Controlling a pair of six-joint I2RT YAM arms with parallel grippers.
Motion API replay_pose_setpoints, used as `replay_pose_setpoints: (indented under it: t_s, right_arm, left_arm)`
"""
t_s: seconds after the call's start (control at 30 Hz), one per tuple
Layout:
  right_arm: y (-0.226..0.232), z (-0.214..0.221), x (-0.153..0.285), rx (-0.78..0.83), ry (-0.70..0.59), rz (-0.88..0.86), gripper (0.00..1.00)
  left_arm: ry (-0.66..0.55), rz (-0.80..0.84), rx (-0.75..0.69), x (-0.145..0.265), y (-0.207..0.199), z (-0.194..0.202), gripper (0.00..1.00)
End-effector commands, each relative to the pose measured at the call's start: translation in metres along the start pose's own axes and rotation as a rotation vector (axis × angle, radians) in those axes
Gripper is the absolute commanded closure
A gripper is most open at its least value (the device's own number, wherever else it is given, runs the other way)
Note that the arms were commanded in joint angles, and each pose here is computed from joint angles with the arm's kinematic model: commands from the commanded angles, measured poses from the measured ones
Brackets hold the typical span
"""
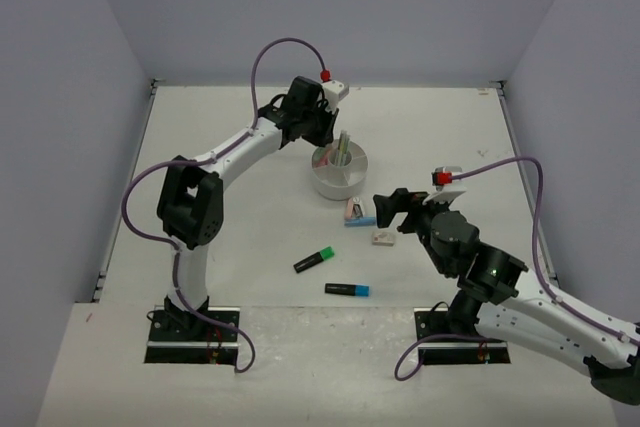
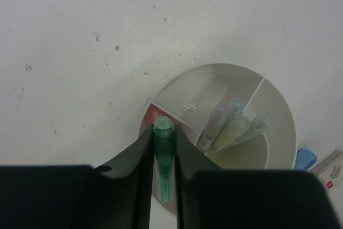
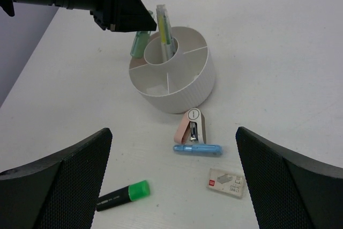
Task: Sort the stationery into containers
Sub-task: Place the stationery in the storage box, then pick up the stationery from the center of the board.
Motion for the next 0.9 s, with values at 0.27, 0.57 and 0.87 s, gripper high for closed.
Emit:
replay_pose_setpoints:
  t_s: [0.27, 0.57, 0.87]
  right_arm:
    - [0.008, 0.008, -0.01, 0.027, 0.043, -0.032, 0.01]
    - [0.018, 0.044, -0.045, 0.148, 0.322, -0.073, 0.01]
    - [0.007, 0.075, -0.099, 0.259, 0.64, 0.086, 0.41]
  left_arm:
    - [-0.1, -0.007, 0.0, 0.033, -0.003, -0.013, 0.43]
    - [-0.342, -0.316, 0.29, 0.123, 0.004, 0.0, 0.0]
    - [-0.486, -0.346, 0.359, 0.227, -0.002, 0.061, 0.0]
Point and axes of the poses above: each gripper's point midway between its finger pads, its own x axis back along the fingers, its own y axis along the line the jaws close on, z = x × y, the point moved 9 cm from there along x, back along the fingers, and after that the axes turned 6 degrees about x, right-handed, at the moved point
